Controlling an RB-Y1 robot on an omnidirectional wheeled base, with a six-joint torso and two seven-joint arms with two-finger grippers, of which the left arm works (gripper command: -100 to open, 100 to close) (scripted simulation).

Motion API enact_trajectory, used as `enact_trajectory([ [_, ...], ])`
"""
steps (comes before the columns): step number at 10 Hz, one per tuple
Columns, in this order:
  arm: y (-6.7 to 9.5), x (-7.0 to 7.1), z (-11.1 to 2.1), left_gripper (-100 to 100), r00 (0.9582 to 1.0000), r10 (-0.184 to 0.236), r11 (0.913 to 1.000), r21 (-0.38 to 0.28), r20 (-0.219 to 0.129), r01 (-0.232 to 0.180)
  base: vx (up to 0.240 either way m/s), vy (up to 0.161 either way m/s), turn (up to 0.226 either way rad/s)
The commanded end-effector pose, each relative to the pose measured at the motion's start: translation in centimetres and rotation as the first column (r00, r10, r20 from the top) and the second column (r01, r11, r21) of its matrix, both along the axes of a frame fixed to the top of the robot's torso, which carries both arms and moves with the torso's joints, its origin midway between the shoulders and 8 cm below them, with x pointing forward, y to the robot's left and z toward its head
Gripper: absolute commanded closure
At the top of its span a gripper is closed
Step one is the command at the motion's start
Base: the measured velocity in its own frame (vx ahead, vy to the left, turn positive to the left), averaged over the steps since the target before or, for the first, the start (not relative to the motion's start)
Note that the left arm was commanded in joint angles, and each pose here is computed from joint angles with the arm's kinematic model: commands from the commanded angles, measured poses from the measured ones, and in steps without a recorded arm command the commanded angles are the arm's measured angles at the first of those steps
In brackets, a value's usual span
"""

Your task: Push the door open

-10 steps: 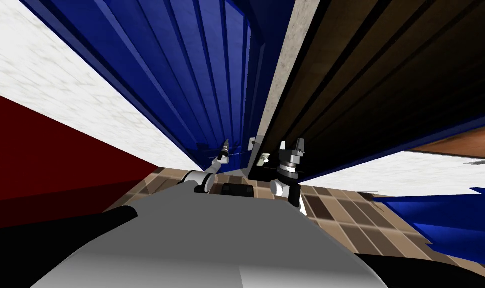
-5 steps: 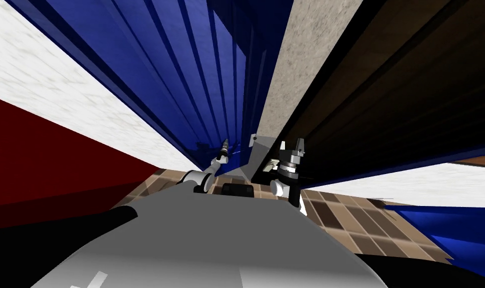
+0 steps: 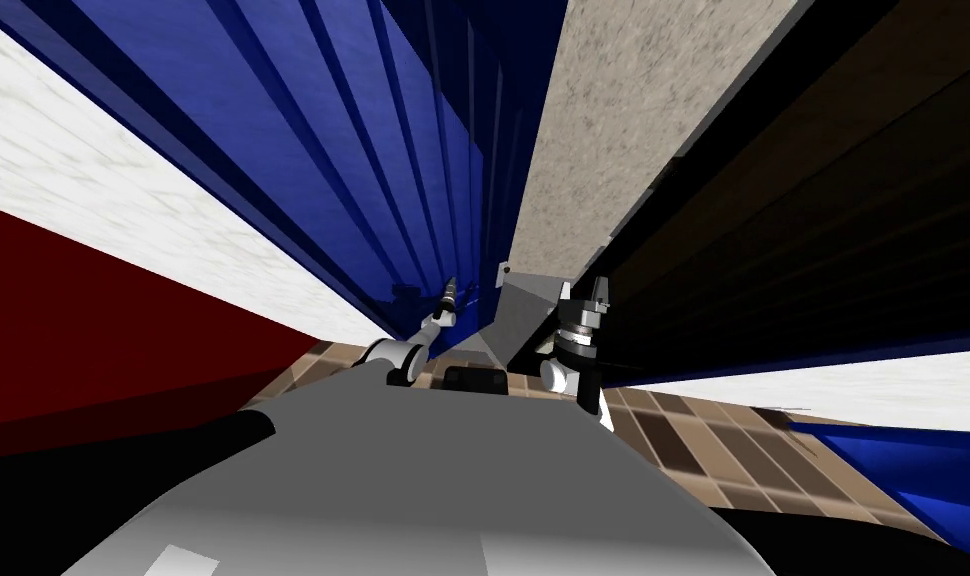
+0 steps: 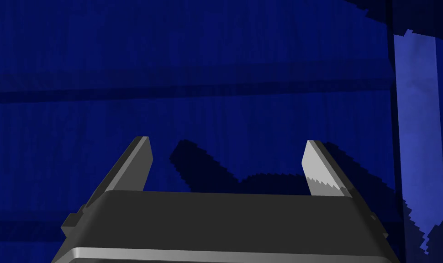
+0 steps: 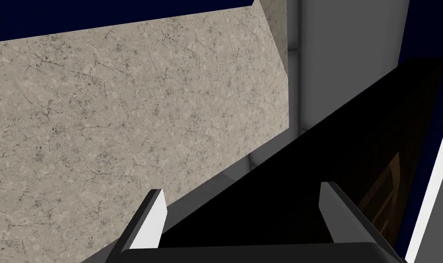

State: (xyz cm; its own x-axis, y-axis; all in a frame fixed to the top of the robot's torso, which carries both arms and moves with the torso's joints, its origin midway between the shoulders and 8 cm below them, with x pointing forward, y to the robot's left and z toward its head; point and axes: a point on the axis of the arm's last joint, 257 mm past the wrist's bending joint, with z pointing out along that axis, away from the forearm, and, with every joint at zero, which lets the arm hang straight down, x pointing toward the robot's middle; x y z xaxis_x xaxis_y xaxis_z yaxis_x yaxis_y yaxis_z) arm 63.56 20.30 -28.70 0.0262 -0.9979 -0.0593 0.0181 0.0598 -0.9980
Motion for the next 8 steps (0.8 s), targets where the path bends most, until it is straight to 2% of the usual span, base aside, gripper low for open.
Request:
enact_trajectory([
  [1,1.4,0.0,0.0,-100,0.9999,0.012,0.9998,0.014,0.001,-0.012,0.115,0.096,0.073],
  [8,2.4,0.1,0.3,-100,0.9999,0.015,0.9994,0.031,0.005,-0.015,0.106,0.098,0.019],
])
